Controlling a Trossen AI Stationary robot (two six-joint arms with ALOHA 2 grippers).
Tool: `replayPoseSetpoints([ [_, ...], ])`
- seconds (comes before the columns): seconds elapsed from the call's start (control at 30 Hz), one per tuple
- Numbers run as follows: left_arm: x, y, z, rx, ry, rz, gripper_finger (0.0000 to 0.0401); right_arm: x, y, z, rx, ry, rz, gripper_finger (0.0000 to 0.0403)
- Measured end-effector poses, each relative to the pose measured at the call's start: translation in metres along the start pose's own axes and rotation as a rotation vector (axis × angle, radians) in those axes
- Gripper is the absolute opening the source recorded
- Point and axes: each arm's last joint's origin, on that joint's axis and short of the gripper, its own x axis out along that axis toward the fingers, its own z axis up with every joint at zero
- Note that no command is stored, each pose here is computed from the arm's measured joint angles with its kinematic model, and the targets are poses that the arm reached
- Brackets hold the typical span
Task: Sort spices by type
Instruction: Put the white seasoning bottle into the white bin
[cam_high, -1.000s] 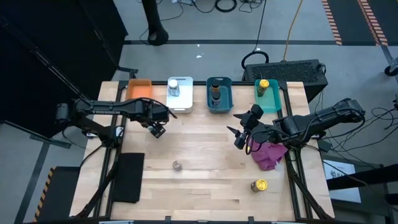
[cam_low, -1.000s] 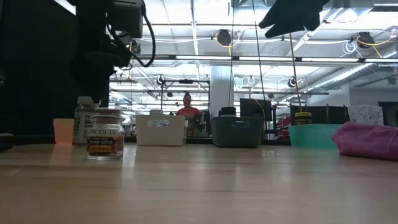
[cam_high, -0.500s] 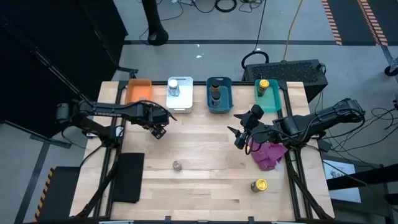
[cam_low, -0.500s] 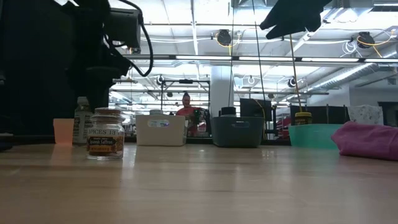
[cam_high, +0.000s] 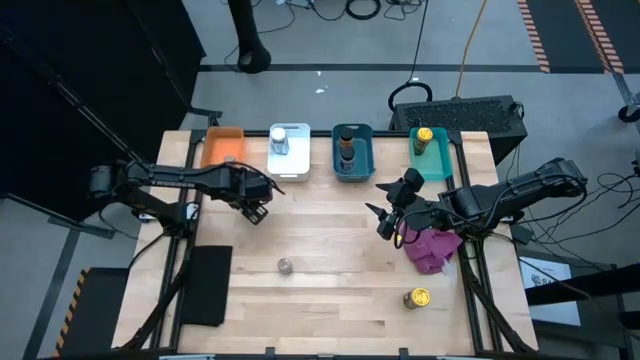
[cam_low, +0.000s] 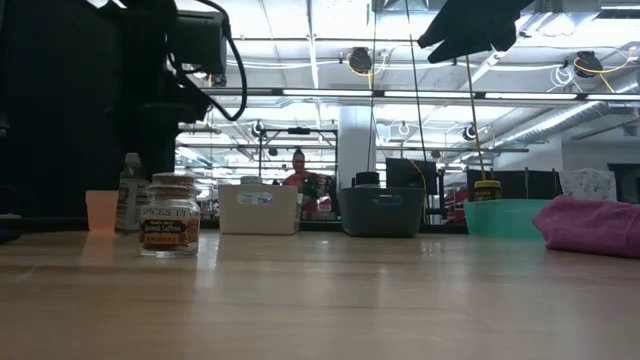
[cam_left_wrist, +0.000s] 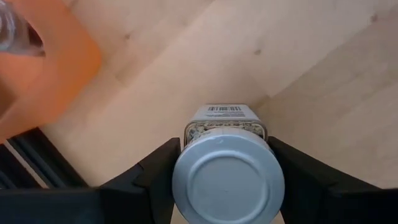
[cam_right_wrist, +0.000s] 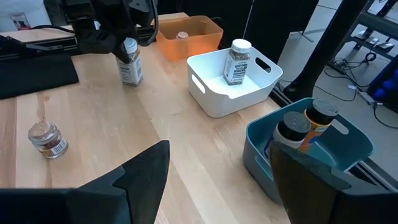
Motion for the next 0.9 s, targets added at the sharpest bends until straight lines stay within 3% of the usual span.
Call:
replayPoseSetpoints([
  [0.17, -0.026, -0.008, 0.008, 0.020, -0.030, -0.058, 0.0210, 0.000, -0.001, -0.001, 0.009, 0.012, -0.005, 0.0256],
  [0.33, -0.064, -0.013, 0.029, 0.024, -0.174, -0.145, 0.0210, 0.000, -0.001, -0.001, 0.008, 0.012, -0.006, 0.0256],
  [0.53, -0.099, 0.003, 0.061, -0.133, -0.409, -0.123, 0.0210, 0.000, -0.001, -0.002, 0.008, 0.012, -0.006, 0.0256],
  [0.7, -0.101, 0.026, 0.091, -0.223, -0.503, -0.192, 0.0210, 0.000, -0.001, -0.001, 0.008, 0.012, -0.006, 0.0256],
  [0.9, -0.077, 0.047, 0.112, -0.312, -0.414, -0.160, 0.0210, 0.000, -0.001, -0.002, 0.002, 0.018, -0.009, 0.0256],
])
